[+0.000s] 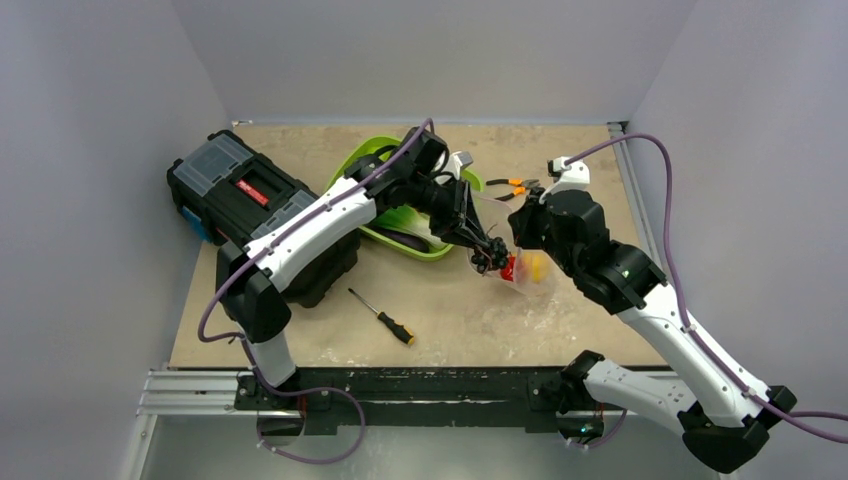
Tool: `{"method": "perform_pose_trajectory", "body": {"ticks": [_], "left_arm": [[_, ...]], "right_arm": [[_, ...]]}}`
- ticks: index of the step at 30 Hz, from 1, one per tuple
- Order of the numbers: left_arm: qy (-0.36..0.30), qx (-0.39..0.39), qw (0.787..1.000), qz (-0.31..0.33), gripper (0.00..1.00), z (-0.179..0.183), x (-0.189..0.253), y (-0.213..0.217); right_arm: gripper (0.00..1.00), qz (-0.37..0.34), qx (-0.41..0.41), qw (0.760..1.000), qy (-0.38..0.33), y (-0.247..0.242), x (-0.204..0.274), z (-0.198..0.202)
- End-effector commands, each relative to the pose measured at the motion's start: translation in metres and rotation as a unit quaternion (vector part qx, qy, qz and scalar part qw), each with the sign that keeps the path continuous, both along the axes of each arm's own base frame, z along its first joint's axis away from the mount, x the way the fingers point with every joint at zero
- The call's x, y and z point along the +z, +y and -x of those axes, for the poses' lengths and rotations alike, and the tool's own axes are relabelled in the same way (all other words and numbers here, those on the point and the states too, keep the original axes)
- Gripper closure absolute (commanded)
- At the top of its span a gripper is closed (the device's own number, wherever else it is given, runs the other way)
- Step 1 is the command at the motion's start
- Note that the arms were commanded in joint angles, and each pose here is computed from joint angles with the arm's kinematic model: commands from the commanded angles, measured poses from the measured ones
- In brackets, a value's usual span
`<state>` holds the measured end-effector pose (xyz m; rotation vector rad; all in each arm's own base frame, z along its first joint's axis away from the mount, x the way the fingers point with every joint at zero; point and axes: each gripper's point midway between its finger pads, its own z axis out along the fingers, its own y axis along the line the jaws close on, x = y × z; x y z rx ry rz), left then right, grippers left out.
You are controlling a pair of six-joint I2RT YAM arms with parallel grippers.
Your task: Place the food in the zip-top bag and seal the zipper
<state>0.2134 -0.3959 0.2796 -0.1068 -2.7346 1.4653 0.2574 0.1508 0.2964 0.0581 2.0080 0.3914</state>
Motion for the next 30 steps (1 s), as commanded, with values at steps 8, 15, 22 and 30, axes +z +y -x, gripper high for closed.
{"method": "perform_pose_trajectory", "body": {"ticks": [8, 15, 22, 30], "left_arm": [[-0.069, 0.009, 0.995, 0.072, 0.52, -0.012, 0.053, 0.006], [-0.114, 0.022, 0.99, 0.076, 0.5, -0.017, 0.064, 0.026], [-0.186, 0.059, 0.979, 0.049, 0.5, -0.03, 0.068, 0.058], [-0.319, 0.127, 0.939, -0.034, 0.46, -0.054, 0.073, 0.106]], "right_arm": [[1.0, -0.017, 0.008, 1.0, -0.024, 0.004, 0.021, -0.001], [1.0, -0.011, 0.005, 1.0, -0.024, 0.002, 0.019, -0.001], [1.0, -0.007, 0.003, 1.0, -0.027, -0.001, 0.019, -0.001], [1.0, 0.0, -0.004, 1.0, -0.027, -0.006, 0.016, 0.0]]}}
